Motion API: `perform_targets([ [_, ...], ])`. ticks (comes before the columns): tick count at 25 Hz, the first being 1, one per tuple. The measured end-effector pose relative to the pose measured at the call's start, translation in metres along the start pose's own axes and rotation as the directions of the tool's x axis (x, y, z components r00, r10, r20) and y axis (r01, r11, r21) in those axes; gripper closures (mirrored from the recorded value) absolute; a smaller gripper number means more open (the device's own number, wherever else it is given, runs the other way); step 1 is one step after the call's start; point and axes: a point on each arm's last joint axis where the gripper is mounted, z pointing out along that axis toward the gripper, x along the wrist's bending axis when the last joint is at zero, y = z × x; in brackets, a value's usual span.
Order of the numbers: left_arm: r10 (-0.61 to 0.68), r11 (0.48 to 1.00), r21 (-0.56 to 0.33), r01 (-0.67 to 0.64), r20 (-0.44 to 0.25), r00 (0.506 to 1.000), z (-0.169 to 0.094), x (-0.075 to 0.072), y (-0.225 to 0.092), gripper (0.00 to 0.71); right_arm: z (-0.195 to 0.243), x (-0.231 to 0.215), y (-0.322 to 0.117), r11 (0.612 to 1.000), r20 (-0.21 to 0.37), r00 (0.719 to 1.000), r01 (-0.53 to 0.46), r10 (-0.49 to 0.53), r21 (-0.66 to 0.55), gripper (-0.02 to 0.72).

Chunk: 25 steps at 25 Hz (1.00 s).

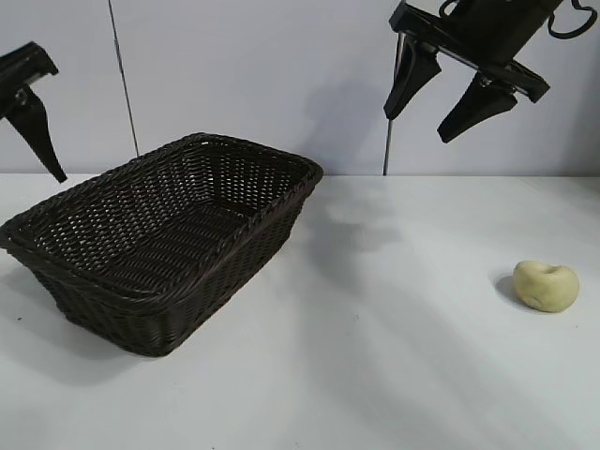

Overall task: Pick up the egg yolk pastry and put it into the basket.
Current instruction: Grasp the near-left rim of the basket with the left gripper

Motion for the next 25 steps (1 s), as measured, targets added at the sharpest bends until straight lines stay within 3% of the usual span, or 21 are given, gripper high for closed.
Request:
perform_targets([
  [11,-0.061,0.997,0.044,0.064,-0.057,0.996,0.06,0.004,0.005,0.176,0.0,0.0,-0.001,1.0,-0.002,1.0,0.0,0.0,0.011,0.207],
  [17,-0.092,0.993,0.07,0.099,-0.085,0.992,0.077,0.008,0.003,0.194,0.0,0.0,-0.001,1.0,0.0,1.0,0.001,-0.001,0.012,0.207],
  [25,-0.104,0.991,0.072,0.11,-0.085,0.991,0.079,0.008,0.003,0.55,0.0,0.0,-0.001,1.0,0.0,1.0,0.001,-0.001,0.014,0.207],
])
